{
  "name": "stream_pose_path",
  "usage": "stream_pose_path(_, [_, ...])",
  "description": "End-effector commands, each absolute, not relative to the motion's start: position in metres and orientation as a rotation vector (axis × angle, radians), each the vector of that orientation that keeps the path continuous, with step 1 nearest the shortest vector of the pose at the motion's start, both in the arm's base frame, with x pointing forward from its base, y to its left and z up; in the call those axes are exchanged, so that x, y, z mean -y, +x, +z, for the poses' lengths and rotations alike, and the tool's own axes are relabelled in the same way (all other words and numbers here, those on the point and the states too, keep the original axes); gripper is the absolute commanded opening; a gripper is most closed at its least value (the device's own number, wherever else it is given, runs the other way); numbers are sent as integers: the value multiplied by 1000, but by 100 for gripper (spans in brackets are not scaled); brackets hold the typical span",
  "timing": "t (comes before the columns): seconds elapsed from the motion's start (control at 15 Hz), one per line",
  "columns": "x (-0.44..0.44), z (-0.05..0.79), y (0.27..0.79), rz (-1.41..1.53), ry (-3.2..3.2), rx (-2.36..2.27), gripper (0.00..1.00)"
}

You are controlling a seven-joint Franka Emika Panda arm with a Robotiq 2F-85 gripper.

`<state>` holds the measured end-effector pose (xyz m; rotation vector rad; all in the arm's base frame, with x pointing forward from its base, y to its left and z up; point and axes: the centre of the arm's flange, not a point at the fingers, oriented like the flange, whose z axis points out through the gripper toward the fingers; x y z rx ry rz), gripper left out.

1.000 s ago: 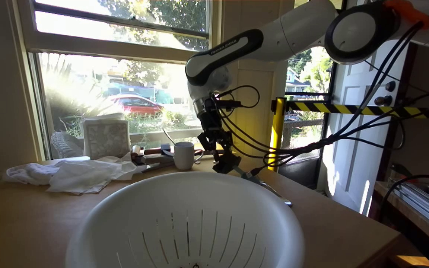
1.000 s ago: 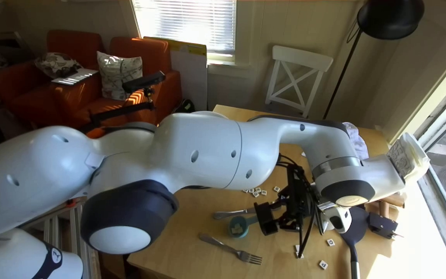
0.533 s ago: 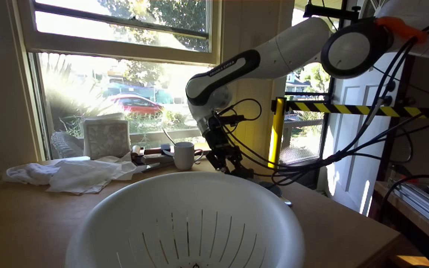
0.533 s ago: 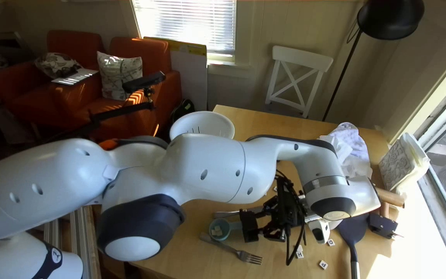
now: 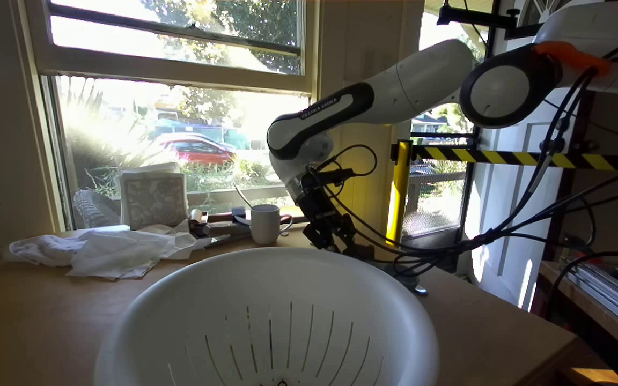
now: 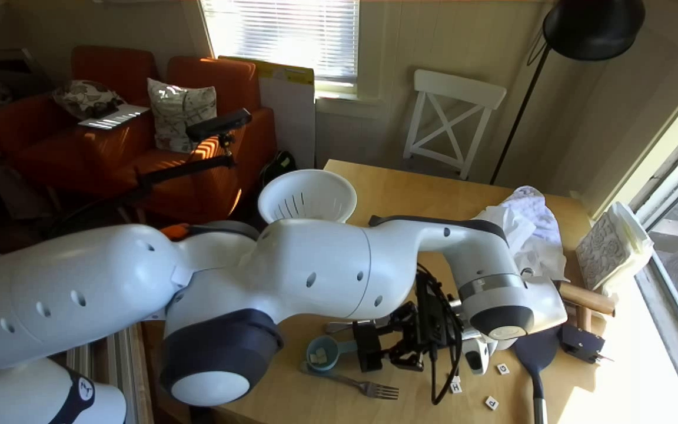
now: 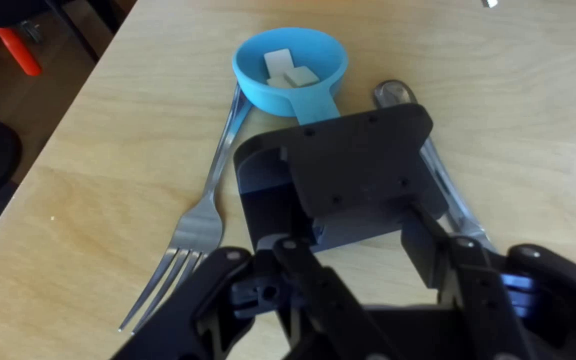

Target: Pick up the blue spoon and drop the letter blocks on it into the colander

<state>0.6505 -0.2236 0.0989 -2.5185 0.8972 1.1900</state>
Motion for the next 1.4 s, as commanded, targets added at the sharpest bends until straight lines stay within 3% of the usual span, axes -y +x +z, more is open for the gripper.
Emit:
stream_pose_path(0.0, [237,93,690,1234,-2536,-877,78])
stream_pose_path(0.2, [232,89,692,1262,-2542,-847,100])
stream_pose_path(1.33, [204,74,699,1335,-2626,-677,100])
